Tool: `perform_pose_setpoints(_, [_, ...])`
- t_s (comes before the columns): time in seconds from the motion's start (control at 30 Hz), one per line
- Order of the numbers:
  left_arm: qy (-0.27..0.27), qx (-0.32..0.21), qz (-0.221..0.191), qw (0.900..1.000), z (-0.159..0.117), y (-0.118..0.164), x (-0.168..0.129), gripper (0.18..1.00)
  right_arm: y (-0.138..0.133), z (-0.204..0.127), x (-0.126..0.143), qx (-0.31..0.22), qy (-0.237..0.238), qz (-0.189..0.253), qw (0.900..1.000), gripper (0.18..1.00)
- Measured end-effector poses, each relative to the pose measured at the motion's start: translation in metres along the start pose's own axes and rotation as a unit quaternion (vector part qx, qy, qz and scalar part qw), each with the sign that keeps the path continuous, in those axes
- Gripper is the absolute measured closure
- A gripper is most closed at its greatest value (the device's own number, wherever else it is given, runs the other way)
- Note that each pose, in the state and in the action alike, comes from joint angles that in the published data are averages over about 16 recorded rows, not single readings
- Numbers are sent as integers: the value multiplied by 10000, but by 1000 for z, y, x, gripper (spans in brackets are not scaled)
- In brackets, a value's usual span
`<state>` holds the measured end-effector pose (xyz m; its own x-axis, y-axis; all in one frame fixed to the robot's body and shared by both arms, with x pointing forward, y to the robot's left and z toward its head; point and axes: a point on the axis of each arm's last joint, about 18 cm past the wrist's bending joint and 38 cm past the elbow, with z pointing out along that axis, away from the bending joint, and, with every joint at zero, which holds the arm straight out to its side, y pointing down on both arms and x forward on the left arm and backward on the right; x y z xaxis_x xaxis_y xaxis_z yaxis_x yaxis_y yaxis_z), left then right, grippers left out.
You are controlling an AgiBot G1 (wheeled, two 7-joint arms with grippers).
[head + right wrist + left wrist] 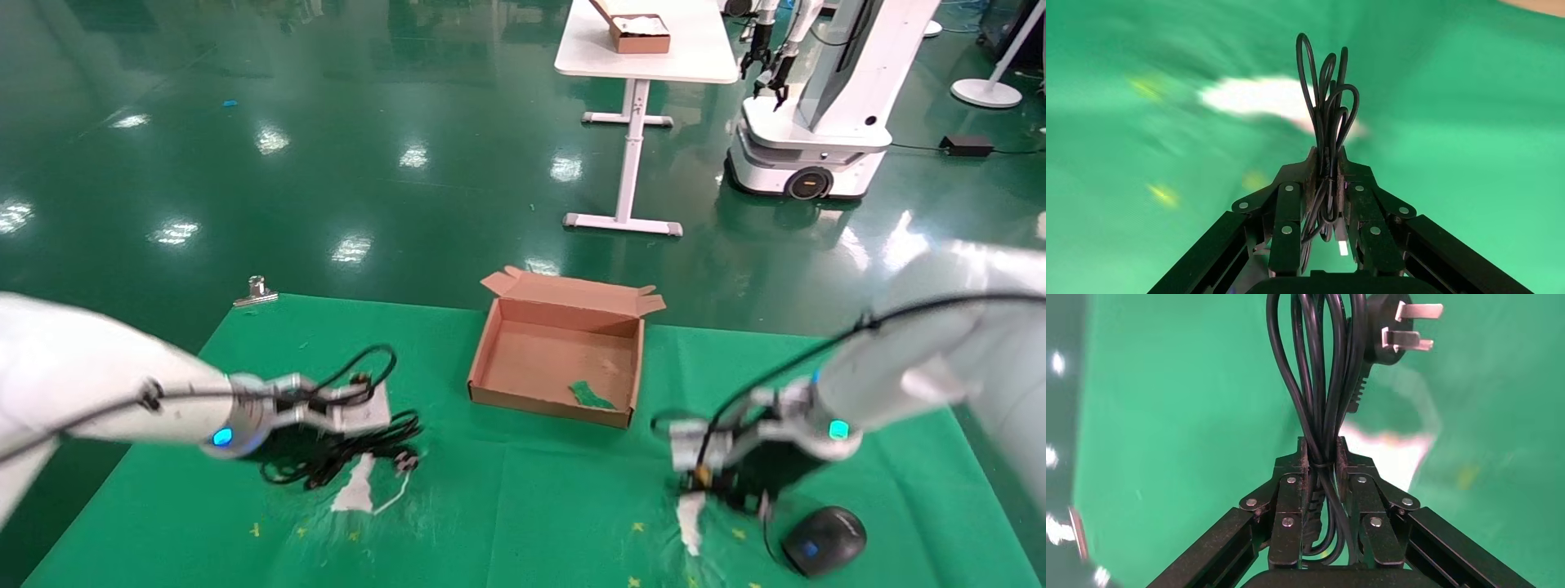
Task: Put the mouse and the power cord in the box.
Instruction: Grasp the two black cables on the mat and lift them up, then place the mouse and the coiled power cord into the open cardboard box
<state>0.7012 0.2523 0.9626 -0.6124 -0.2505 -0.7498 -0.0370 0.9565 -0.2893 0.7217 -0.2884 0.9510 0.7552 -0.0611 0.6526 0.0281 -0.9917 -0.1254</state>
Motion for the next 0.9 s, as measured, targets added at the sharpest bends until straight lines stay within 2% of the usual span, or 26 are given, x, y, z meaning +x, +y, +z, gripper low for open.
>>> perform_pose_setpoints(0.2, [-127, 746, 34, 9971, -27, -53, -13, 919, 8, -35, 28, -221, 425, 10, 9989, 946])
perform_pose_setpoints(0.37, [-393, 1207, 234, 9916, -31, -102, -16, 920, 12, -63, 44, -300, 708, 81, 9970, 946])
perform_pose_setpoints(0.63, [-1166, 1349, 708, 9814, 0, -156, -8, 920, 14, -102, 58, -355, 1047, 172, 9937, 947])
perform_pose_setpoints(0.9, [-1855, 1295, 1238, 9662, 27, -176, 1, 920, 14, -127, 55, -420, 1268, 235, 9908, 947])
